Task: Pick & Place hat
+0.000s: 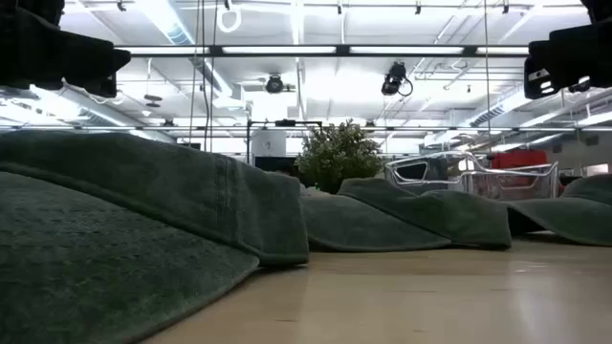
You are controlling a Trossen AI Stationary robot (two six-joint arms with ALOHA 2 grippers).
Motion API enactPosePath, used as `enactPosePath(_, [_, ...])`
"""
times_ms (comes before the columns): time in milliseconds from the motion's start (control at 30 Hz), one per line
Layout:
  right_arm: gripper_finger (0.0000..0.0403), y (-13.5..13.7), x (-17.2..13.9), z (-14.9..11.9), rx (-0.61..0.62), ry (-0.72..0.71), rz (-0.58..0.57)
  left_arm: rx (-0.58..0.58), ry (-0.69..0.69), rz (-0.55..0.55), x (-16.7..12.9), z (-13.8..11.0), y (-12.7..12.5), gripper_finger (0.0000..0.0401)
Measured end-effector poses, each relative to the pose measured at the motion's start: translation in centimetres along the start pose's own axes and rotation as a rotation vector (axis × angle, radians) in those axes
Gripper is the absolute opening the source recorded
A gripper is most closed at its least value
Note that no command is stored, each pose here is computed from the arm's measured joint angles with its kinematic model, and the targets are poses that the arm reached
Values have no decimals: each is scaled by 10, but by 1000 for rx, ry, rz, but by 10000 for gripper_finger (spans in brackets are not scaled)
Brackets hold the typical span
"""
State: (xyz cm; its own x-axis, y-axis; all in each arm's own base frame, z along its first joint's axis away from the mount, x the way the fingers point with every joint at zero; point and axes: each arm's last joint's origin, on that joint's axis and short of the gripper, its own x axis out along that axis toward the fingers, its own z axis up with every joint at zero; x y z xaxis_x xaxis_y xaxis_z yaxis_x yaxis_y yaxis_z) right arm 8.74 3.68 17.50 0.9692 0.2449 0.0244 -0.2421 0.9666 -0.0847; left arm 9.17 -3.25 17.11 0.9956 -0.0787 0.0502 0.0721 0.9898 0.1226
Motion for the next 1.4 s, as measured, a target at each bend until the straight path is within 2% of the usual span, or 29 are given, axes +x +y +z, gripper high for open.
enactPosePath(700, [98, 0, 0, 2, 7, -16, -4, -26, -64, 14, 0, 7, 1, 126])
enactPosePath(833, [98, -1, 0, 6, 17, -60, -26, -53, -97, 60, -1, 10, 3, 126])
enactPosePath(933, [98, -3, -1, 11, 10, -110, -90, -110, -130, 76, -1, 14, 4, 126])
enactPosePath(1167, [98, -8, -3, 21, -3, -201, -208, -211, -141, 264, -3, 17, 11, 126])
enactPosePath(1233, [98, -9, -3, 24, 2, -224, -219, -230, -154, 296, -4, 24, 13, 126])
enactPosePath(1400, [98, -11, -2, 31, 15, -281, -237, -234, -163, 298, -9, 47, 18, 126])
